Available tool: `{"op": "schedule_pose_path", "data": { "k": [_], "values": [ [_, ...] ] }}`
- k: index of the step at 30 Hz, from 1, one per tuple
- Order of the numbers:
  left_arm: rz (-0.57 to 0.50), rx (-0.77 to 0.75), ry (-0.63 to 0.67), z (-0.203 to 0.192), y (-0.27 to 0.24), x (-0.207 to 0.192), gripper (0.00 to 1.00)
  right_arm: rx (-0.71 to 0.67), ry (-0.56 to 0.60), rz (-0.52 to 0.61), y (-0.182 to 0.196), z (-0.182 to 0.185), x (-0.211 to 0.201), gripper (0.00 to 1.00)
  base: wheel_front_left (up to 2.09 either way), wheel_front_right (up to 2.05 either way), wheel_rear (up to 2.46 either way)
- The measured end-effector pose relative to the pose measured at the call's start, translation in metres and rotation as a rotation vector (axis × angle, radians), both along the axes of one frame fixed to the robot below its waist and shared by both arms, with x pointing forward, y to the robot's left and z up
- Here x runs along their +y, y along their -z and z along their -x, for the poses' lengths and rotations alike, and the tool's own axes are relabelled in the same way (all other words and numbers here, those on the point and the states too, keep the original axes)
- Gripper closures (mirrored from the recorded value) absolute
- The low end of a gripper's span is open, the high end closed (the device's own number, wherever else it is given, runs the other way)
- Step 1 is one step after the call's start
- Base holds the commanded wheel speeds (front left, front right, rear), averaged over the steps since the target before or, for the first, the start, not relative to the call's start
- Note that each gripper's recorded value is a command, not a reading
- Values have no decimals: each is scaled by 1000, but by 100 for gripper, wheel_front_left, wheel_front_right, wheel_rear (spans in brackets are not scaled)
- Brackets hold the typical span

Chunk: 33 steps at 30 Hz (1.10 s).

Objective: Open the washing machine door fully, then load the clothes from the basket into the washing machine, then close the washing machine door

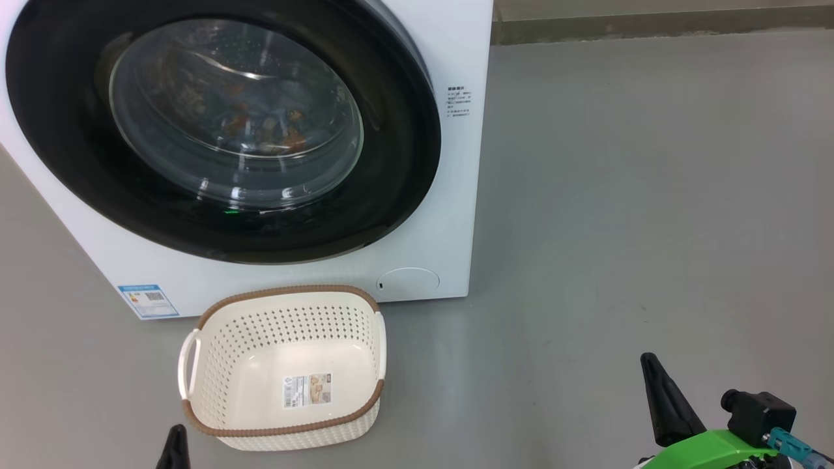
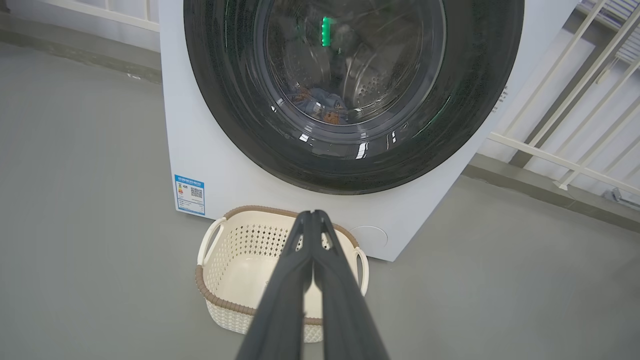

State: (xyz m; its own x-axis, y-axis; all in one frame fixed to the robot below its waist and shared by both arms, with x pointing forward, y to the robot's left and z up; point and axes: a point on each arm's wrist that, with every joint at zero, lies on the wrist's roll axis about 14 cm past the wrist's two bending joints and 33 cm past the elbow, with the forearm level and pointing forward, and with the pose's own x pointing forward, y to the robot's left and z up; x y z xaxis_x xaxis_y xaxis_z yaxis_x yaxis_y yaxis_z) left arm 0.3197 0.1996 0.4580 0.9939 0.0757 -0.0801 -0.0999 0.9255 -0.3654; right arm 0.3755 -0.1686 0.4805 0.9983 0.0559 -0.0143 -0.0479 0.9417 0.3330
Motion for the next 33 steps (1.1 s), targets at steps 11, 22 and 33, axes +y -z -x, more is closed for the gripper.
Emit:
{"op": "schedule_pose_path", "data": {
  "k": [11, 22, 33],
  "values": [
    [119, 17, -20, -2, 4, 1, 100, 24, 31, -116, 3, 1, -6, 100, 0, 0, 0],
    [242, 11, -37, -9, 2, 2, 100, 50, 66, -247, 6, 1, -14, 100, 0, 0, 0],
    [359, 15, -47, -15, 1, 2, 100, 67, 88, -366, 7, 1, -18, 100, 0, 0, 0]
  ]
}}
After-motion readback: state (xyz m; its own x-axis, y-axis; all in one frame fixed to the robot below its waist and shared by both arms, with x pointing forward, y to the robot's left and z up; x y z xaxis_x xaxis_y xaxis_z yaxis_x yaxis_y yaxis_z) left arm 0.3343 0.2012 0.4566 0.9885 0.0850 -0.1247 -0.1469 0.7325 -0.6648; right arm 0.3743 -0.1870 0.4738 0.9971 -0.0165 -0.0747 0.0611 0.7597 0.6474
